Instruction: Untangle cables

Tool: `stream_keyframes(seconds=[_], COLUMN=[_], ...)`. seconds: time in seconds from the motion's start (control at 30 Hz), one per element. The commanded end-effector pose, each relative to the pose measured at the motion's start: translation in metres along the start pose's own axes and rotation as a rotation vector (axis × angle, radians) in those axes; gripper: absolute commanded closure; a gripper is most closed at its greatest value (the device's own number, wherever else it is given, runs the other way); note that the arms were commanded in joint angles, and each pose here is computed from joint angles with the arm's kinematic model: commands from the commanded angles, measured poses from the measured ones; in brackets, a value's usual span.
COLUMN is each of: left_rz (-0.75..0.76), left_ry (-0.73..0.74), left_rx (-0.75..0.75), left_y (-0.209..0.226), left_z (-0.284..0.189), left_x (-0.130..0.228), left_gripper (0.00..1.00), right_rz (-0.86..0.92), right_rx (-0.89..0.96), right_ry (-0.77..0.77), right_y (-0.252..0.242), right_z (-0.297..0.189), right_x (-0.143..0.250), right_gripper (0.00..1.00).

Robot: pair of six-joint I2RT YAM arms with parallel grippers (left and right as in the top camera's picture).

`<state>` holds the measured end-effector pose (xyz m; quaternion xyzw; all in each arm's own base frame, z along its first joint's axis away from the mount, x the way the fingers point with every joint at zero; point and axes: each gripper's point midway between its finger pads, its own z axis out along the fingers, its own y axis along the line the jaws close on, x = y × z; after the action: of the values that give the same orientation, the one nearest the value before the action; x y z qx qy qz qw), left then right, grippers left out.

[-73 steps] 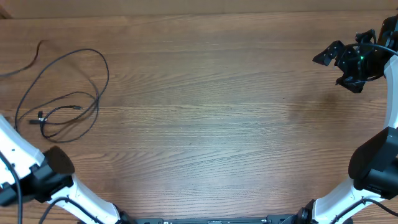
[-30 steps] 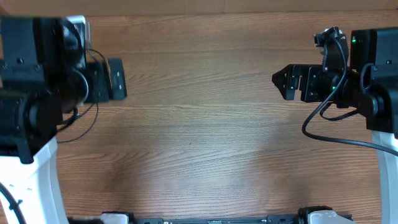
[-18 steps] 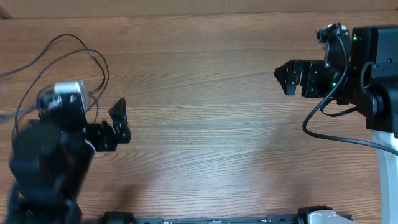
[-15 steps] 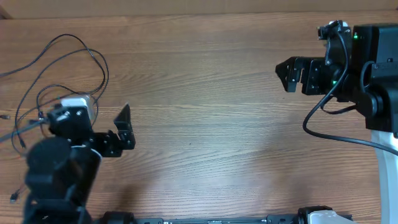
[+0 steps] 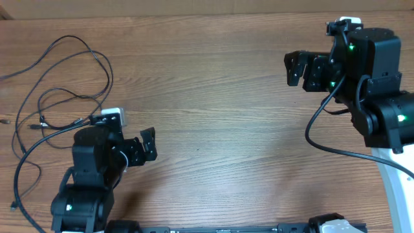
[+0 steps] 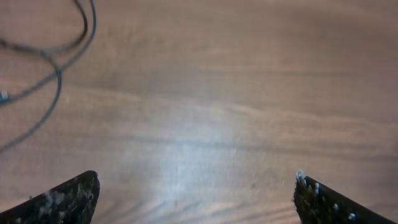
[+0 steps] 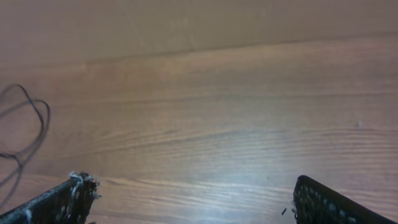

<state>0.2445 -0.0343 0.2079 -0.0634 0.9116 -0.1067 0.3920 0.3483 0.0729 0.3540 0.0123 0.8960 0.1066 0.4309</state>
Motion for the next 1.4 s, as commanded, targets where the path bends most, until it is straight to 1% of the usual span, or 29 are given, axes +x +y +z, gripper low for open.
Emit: stream_keyframes(seconds=[0.0, 0.13, 0.23, 0.47, 0.6, 0.9, 1.17, 1.37], left_rz=[-0.016, -0.022, -0.021, -0.031, -0.039, -0.057, -0.069, -0.075], left_ry=[0.075, 0.132, 0.135, 0.242, 0.325, 0.512, 0.64, 0.702], left_rx=[0.0, -0.015, -0.018, -0.046, -0.069, -0.12, -0.155, -0.172], left_y=[0.0, 0.003, 0.003, 0.009, 0.014, 0.026, 0.035, 0.039], left_z=[0.01, 0.022, 0.033, 0.055, 0.07, 0.101, 0.117, 0.124], left_x=[0.014, 0.021, 0.016, 0.032, 0.045, 0.081, 0.108, 0.122], left_gripper=[0.0, 0.01, 0.0, 0.01, 0.0, 0.0, 0.01, 0.0], right_rz=[0.015, 0.015, 0.015, 0.015, 0.014, 0.014, 0.014, 0.013], right_rx=[0.002, -0.001, -0.003, -0.006, -0.013, -0.012, -0.014, -0.022], right_ry=[-0.04, -0.05, -0.058, -0.072, -0.098, -0.098, -0.102, -0.098], right_y=[0.001, 0.002, 0.002, 0.003, 0.004, 0.004, 0.005, 0.006], right_z=[-0.005, -0.006, -0.007, -0.008, -0.008, -0.008, -0.008, -0.008], right_x=[-0.008, -0.011, -0.012, -0.016, -0.022, -0.022, -0.023, -0.022], right_gripper=[0.0, 0.0, 0.0, 0.0, 0.0, 0.0, 0.0, 0.0])
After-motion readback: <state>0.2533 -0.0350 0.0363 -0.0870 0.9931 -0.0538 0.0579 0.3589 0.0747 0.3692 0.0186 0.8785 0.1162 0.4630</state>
